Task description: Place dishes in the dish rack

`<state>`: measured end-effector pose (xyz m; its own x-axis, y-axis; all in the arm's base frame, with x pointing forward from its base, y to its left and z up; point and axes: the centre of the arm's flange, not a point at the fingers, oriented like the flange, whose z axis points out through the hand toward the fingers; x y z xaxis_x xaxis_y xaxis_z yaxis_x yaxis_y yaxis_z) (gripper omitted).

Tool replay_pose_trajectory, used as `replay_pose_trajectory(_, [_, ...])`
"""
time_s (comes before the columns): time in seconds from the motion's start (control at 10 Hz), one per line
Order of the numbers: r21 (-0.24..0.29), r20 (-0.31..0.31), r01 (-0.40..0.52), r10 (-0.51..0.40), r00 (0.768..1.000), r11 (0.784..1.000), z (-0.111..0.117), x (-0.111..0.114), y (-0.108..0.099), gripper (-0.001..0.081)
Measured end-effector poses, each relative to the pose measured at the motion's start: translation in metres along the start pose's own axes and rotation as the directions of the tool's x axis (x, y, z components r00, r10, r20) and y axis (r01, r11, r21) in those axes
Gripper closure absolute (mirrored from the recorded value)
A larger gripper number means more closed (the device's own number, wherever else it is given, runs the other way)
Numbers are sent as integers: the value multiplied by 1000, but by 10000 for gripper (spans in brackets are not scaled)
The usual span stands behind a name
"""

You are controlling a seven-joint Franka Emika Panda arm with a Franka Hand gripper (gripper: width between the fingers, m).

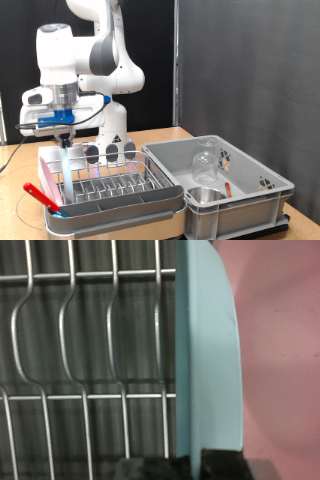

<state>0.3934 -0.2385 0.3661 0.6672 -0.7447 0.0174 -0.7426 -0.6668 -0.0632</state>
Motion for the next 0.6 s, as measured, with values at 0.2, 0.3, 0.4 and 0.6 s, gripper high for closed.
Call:
replay_pose_trajectory(0.2, [3,9,10,-10,1000,1000,6,-2,0,792])
replay_pose_trajectory(0.3, [5,5,9,-9,1000,1000,6,-2,0,792])
replay_pose_trajectory(0.4, [9,1,6,-6,1000,1000,7,-2,0,792])
replay_pose_trajectory(0.6, [18,-10,-2,3,1000,1000,9,0,-1,792])
